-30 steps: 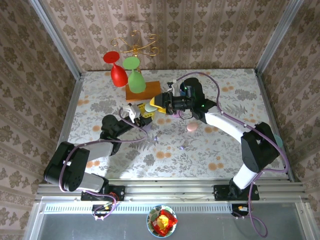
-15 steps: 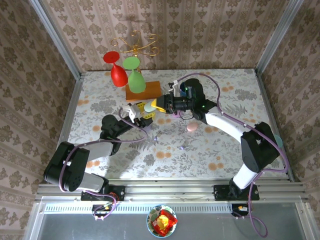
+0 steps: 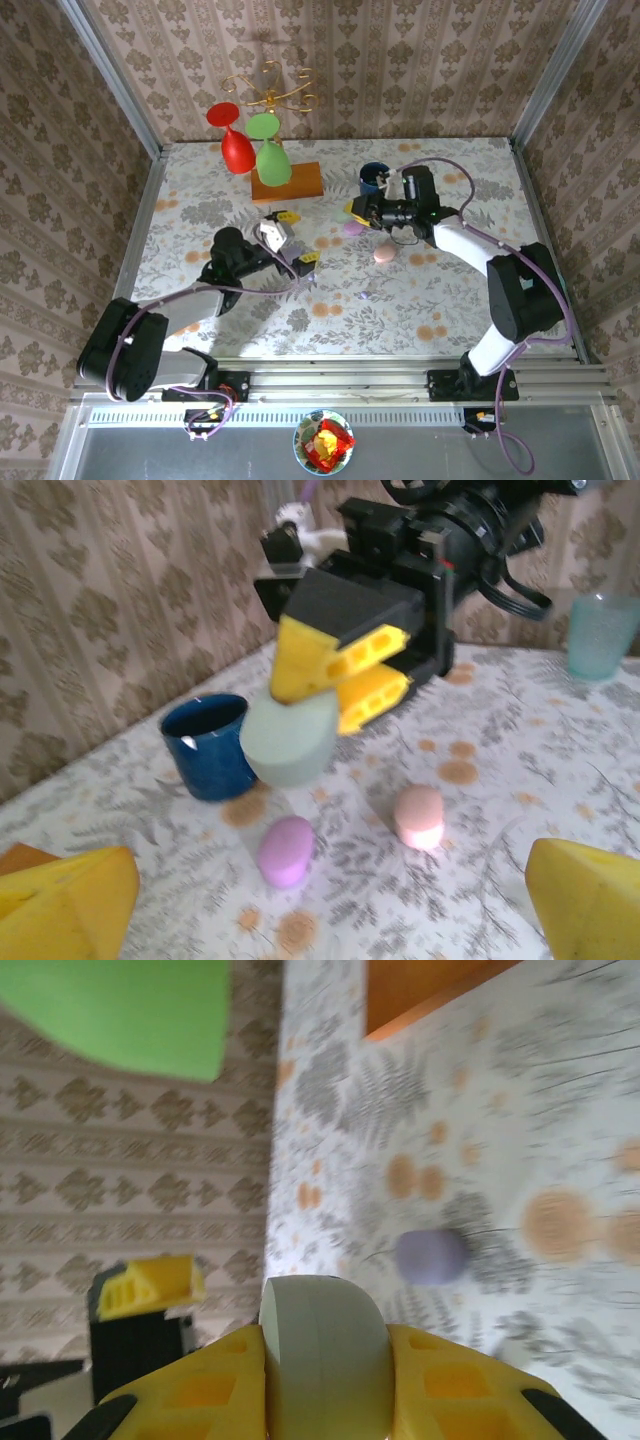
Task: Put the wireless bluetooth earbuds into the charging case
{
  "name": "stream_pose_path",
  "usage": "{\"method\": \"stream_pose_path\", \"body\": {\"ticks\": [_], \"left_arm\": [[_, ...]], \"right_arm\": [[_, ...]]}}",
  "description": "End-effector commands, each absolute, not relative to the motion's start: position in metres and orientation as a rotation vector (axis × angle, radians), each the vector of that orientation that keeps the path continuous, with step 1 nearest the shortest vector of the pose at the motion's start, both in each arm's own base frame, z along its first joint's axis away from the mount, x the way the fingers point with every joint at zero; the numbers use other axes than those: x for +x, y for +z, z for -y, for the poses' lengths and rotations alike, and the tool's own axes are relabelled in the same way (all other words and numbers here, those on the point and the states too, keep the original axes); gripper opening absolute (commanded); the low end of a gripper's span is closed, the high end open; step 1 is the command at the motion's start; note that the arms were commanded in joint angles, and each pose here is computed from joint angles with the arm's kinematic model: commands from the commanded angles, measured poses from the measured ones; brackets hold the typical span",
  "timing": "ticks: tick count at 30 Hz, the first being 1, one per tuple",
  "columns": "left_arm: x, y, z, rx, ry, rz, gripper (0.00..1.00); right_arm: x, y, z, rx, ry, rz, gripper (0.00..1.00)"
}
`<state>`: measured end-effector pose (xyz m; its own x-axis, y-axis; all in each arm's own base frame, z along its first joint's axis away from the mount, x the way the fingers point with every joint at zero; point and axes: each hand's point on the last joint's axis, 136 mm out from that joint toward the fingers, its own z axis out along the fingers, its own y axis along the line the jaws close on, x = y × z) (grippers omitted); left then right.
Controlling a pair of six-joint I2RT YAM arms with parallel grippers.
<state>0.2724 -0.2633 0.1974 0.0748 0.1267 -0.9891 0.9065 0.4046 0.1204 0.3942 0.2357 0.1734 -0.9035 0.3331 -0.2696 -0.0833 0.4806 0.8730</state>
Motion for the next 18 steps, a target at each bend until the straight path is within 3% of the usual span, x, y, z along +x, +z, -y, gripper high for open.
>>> {"method": "stream_pose_path", "body": {"ticks": [1,18], "left_arm": [[0.279,0.199,0.264,1.031,-0.723,-1.395,1.00],[0.285,0.168,0.263,1.149,-0.683,-1.614,1.00]], "right_arm": [[0.398,0.143,-0.211,0.260,1.266,-2.377,0.18],[0.397,0.040,-0.185,0.359,1.023,-2.606,0.19]]}}
